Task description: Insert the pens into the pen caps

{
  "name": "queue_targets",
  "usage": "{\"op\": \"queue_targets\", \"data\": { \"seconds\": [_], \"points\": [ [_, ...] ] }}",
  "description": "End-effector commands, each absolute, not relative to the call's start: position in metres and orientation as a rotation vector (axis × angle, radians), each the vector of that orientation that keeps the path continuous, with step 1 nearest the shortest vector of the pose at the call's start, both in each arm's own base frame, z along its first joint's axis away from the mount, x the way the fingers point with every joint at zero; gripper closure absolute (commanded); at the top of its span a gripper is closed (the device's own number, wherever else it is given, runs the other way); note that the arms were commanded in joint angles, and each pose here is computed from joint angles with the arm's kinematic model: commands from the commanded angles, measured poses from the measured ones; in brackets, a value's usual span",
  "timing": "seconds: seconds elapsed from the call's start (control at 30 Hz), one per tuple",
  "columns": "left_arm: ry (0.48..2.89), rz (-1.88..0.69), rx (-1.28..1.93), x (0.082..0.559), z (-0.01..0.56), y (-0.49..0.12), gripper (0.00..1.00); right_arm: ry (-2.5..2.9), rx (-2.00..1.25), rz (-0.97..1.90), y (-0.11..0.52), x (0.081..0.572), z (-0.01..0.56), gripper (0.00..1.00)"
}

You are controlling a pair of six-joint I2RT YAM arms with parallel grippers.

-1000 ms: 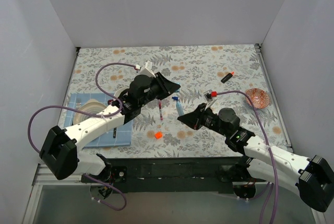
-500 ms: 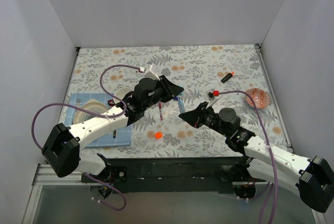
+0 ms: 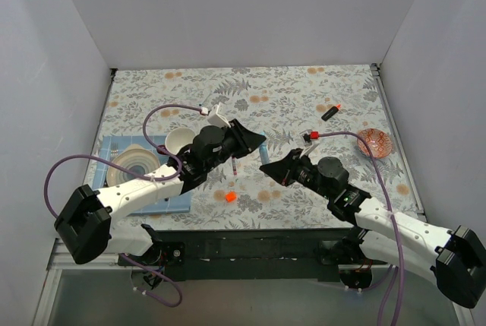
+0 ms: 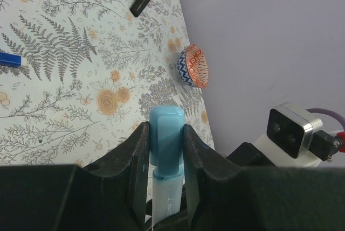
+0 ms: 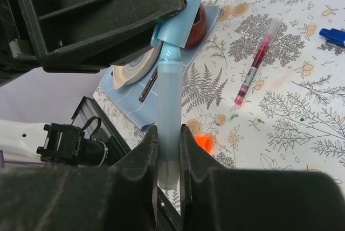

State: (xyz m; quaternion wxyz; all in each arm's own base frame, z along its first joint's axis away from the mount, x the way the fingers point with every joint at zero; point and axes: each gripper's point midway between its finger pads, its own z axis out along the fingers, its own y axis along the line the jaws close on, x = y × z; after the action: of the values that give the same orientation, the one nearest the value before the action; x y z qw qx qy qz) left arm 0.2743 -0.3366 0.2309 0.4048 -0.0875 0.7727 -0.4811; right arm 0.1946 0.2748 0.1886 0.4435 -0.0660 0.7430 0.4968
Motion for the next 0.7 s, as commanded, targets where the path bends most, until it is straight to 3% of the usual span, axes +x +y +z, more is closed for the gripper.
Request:
{"op": "queue_targets", "data": {
  "seconds": [0.0, 0.37, 0.67],
  "points": [
    [1.895, -1.267, -0.207, 0.259, 0.243, -0.337, 1.00, 1.726, -0.079, 1.231, 0.275, 0.214, 0.227, 0.99],
    [1.939, -1.252, -0.199, 0.236, 0.226, -0.359, 1.00, 1.639, -0.004, 1.067, 0.265, 0.248, 0.247, 0.99],
    [1.901, -1.300, -0.012, 0.211, 0.239, -0.378, 1.00, 1.389, -0.168, 1.086, 0.257, 0.228, 0.295, 0.99]
  ]
}}
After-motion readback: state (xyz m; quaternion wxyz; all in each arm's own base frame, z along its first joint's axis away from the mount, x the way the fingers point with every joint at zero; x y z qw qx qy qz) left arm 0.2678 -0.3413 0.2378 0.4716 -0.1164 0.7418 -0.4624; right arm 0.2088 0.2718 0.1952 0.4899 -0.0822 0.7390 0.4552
